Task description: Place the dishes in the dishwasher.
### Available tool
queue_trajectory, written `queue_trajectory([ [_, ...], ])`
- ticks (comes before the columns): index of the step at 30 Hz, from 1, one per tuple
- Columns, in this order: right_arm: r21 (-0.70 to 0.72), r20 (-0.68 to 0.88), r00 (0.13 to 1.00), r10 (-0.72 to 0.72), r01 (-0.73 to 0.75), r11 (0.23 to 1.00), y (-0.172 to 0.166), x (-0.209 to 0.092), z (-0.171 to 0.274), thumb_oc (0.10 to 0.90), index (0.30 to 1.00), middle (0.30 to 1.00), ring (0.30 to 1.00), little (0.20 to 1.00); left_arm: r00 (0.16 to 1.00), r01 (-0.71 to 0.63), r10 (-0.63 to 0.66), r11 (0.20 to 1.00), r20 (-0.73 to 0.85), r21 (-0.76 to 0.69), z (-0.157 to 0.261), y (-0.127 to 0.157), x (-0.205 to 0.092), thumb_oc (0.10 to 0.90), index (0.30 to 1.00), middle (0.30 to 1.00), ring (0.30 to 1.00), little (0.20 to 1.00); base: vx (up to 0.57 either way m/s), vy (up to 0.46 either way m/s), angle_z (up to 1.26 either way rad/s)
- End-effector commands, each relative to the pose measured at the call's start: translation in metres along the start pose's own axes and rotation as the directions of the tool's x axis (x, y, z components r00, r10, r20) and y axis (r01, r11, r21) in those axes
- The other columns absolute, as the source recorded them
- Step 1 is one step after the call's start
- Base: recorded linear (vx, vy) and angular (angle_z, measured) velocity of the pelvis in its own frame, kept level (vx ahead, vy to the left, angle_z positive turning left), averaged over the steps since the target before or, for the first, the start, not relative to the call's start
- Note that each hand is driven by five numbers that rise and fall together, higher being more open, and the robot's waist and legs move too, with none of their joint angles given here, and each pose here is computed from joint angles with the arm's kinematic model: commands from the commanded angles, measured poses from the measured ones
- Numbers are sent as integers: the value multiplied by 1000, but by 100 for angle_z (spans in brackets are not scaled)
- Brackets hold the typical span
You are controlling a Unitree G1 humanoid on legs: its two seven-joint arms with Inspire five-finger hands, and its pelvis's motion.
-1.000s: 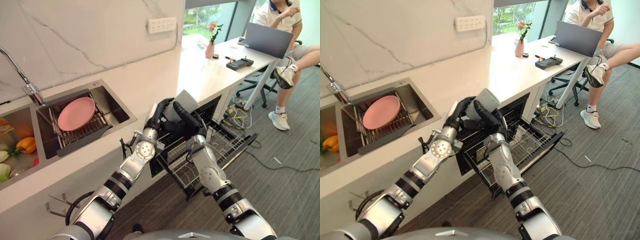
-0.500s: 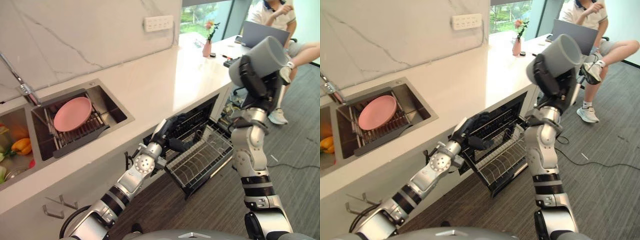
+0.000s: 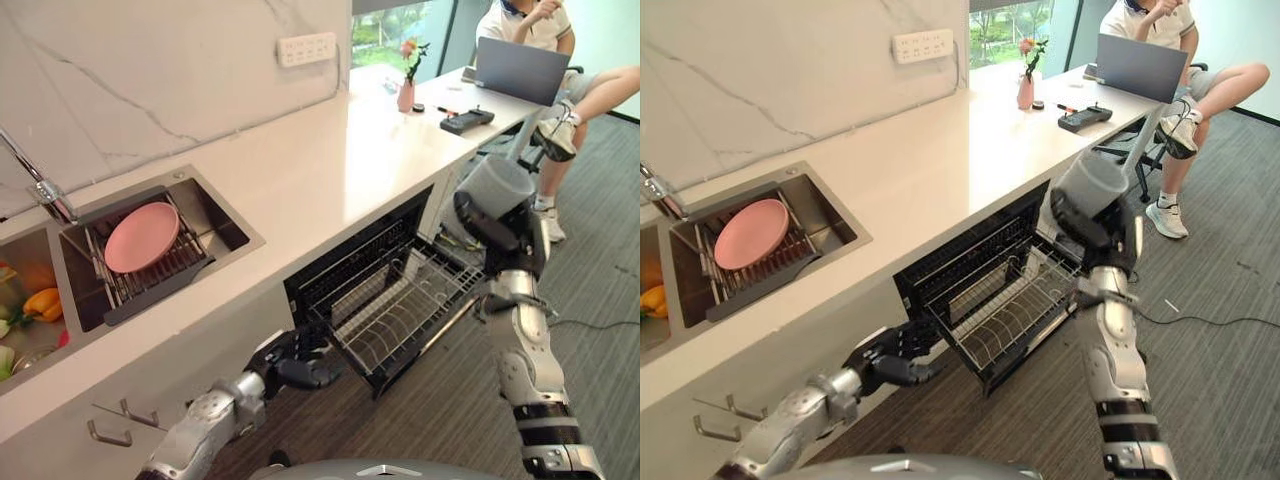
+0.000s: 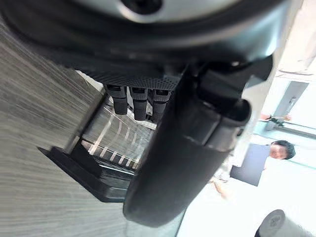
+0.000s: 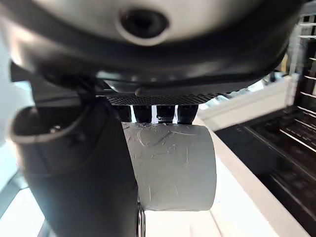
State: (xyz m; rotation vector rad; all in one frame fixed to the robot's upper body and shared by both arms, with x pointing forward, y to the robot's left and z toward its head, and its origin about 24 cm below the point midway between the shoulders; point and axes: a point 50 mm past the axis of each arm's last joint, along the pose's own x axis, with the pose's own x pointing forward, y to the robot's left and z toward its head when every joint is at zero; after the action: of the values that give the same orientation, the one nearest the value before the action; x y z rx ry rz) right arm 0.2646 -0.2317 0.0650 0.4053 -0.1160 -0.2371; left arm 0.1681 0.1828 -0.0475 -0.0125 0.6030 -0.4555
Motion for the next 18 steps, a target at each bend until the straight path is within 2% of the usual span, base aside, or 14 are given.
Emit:
queue_trajectory([
  [1, -79, 86, 975, 203, -197, 977, 7, 9, 31, 400, 300, 300, 300, 300, 996, -87, 85, 977, 16, 197, 9, 32, -7, 800, 900, 900, 900, 900, 0, 0, 0],
  [3, -111, 53, 977, 208, -201, 973, 3, 7, 27, 400, 300, 300, 300, 300, 992, -118, 124, 969, -15, 218, 0, 39, -11, 800, 900, 900, 900, 900, -11, -2, 4],
  [4, -148, 5, 980, 199, -196, 969, -6, 3, 19, 400, 300, 300, 300, 300, 977, -168, 199, 940, -74, 297, -15, 49, -18, 800, 900, 900, 900, 900, -4, 3, 6],
  [6, -178, -48, 983, 176, -182, 967, -14, 0, 8, 400, 300, 300, 300, 300, 943, -235, 296, 915, -150, 327, -37, 58, -24, 800, 900, 900, 900, 900, -9, 5, 10],
  [8, -201, -64, 985, 161, -171, 965, -18, 0, 5, 400, 300, 300, 300, 300, 928, -257, 331, 902, -172, 348, -44, 61, -26, 800, 900, 900, 900, 900, 22, 7, 14],
  [9, -244, -102, 987, 125, -147, 959, -25, 1, -3, 400, 300, 300, 300, 300, 880, -293, 403, 877, -250, 382, -64, 66, -34, 800, 900, 900, 900, 900, -5, 16, 17],
  [10, -246, -100, 987, 126, -147, 958, -25, 2, -2, 400, 300, 300, 300, 300, 881, -294, 404, 876, -247, 383, -64, 65, -33, 800, 900, 900, 900, 900, 63, 23, 21],
  [11, -277, -123, 989, 87, -119, 953, -31, 3, -7, 400, 300, 300, 300, 300, 835, -305, 449, 859, -319, 411, -83, 68, -40, 800, 900, 900, 900, 900, 1, 13, 12],
  [13, -299, -142, 987, 71, -111, 948, -34, 6, -11, 400, 300, 300, 300, 300, 802, -309, 474, 850, -364, 428, -94, 69, -44, 800, 900, 900, 900, 900, 26, 13, 13],
  [15, -368, -168, 986, -7, -56, 928, -46, 17, -14, 400, 300, 300, 300, 300, 760, -235, 491, 818, -426, 524, -107, 73, -55, 800, 900, 900, 900, 900, -15, 20, 12],
  [18, -449, -209, 975, -71, -32, 893, -57, 29, -17, 400, 300, 300, 300, 300, 708, -194, 513, 802, -486, 565, -120, 78, -66, 800, 900, 900, 900, 900, -16, 7, 14],
])
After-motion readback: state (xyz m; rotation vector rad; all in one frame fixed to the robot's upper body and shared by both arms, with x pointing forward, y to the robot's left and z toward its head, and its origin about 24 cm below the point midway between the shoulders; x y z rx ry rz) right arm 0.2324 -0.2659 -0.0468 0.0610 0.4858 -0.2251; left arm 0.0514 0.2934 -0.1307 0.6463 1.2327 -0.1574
